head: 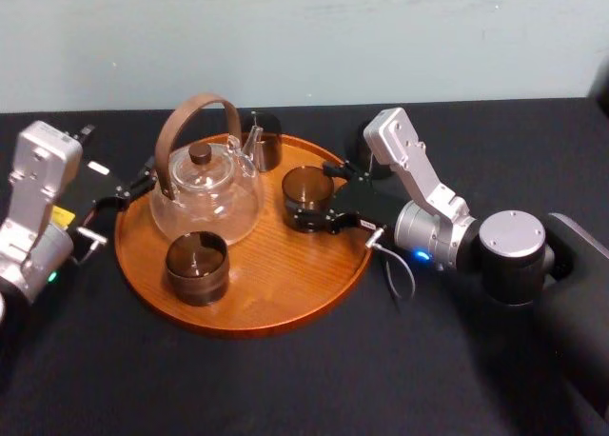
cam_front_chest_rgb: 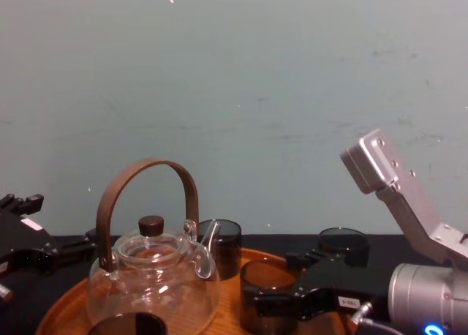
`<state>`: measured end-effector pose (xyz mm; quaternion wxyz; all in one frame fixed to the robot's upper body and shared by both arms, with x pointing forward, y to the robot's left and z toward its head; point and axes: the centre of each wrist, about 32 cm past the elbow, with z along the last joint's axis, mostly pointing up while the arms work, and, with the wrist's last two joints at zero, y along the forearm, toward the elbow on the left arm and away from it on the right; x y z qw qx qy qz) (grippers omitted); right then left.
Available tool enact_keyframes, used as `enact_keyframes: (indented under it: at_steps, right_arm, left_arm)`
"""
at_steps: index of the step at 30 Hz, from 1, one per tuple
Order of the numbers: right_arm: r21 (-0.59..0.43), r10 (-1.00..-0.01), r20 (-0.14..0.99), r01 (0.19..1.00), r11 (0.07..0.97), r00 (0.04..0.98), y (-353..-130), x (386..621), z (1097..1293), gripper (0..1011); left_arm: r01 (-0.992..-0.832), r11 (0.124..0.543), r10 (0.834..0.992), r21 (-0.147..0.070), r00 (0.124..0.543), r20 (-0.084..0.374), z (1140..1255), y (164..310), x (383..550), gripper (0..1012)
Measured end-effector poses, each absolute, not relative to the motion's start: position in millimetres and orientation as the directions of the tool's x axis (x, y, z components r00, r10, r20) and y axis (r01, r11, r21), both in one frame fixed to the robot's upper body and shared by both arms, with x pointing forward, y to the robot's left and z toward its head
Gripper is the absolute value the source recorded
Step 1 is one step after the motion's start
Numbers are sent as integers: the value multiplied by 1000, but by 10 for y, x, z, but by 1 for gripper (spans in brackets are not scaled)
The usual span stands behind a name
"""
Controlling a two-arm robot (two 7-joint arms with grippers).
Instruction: Pick up the glass from the table and place it on the tray.
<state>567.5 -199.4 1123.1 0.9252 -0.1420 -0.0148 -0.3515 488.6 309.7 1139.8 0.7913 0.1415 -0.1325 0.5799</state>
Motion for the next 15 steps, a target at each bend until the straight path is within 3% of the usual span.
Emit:
enact_keyframes:
  at_steps: [15]
  right_arm:
    - [-253,-647,125,655,712,752,-1996,5676,11231,1002]
  left_arm:
    - [-955,287,880,70,292,374,11398,3097,4886,1001]
